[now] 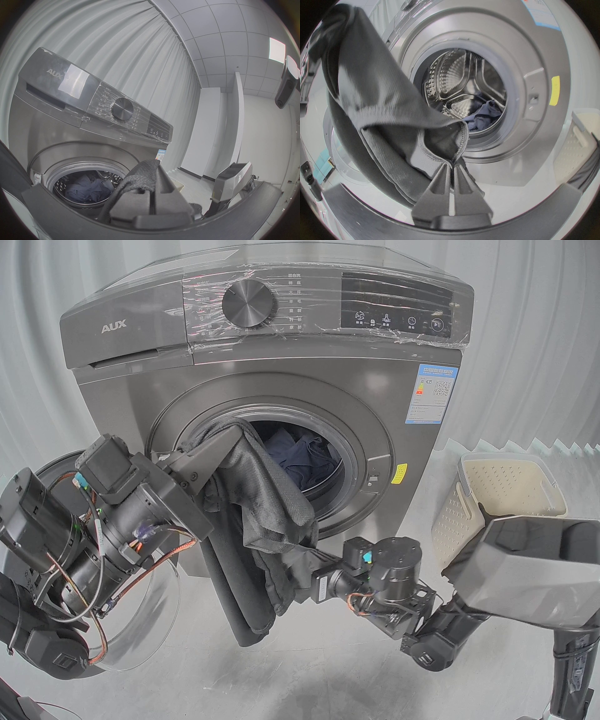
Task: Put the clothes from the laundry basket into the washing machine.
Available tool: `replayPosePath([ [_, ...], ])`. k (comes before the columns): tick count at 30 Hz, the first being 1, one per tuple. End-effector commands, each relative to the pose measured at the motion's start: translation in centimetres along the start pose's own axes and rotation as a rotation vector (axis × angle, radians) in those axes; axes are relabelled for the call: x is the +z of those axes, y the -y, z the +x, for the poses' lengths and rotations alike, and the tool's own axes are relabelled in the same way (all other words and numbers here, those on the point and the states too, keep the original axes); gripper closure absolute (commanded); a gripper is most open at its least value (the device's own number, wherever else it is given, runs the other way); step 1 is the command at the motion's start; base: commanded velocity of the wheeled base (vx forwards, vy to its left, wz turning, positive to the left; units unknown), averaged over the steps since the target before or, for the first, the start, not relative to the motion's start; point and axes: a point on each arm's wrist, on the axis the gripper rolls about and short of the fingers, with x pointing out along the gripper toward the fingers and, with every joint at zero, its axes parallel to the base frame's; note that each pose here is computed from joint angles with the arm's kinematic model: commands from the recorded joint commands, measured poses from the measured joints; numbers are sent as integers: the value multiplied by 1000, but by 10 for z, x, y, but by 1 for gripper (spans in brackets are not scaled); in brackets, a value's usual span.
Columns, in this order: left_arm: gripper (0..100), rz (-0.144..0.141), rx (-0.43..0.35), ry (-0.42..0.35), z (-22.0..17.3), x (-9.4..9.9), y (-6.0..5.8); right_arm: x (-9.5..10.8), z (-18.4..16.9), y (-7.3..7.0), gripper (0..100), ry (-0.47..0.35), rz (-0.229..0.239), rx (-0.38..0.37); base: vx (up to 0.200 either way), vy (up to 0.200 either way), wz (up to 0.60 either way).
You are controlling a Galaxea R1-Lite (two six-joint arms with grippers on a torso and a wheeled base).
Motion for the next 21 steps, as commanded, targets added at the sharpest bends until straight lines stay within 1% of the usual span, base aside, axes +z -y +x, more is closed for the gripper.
replayPosePath([
  [1, 100, 4, 16, 4, -1, 1, -4, 49, -41, 26, 100, 59, -15, -61, 0, 0, 0],
  [2, 100, 4, 16, 6, 0, 2, -4, 53, -45, 29, 100, 66, -15, -66, 0, 0, 0],
  [3, 100, 4, 16, 6, 0, 2, -4, 53, -45, 29, 100, 66, -15, -66, 0, 0, 0],
  [4, 100, 8, 25, 8, 0, 2, -7, 68, -56, 39, 100, 95, -20, -79, 0, 0, 0],
  [5, 100, 10, 28, 10, 0, 3, -8, 70, -59, 41, 100, 103, -22, -82, 0, 0, 0],
  [7, 100, 22, 52, 23, 0, 6, -14, 88, -73, 52, 100, 149, -22, -101, 0, 0, 0],
  [10, 100, 40, 86, 35, -1, 10, -24, 108, -94, 60, 100, 210, -21, -108, 0, 0, 0],
  [14, 100, 55, 120, 30, -3, 9, -33, 125, -107, 70, 100, 284, -18, -112, 0, 0, 0],
  [16, 100, 55, 124, 26, -3, 8, -34, 128, -108, 71, 100, 304, -12, -112, 0, 0, 0],
  [17, 100, 54, 130, 18, -4, 6, -36, 131, -112, 70, 100, 338, -4, -103, 0, 0, 0],
  [20, 100, 53, 160, -22, -5, -4, -44, 134, -112, 67, 100, 372, -7, -82, 0, 0, 0],
  [21, 100, 53, 168, -28, -5, -6, -46, 134, -111, 67, 100, 370, -8, -81, 0, 0, 0],
])
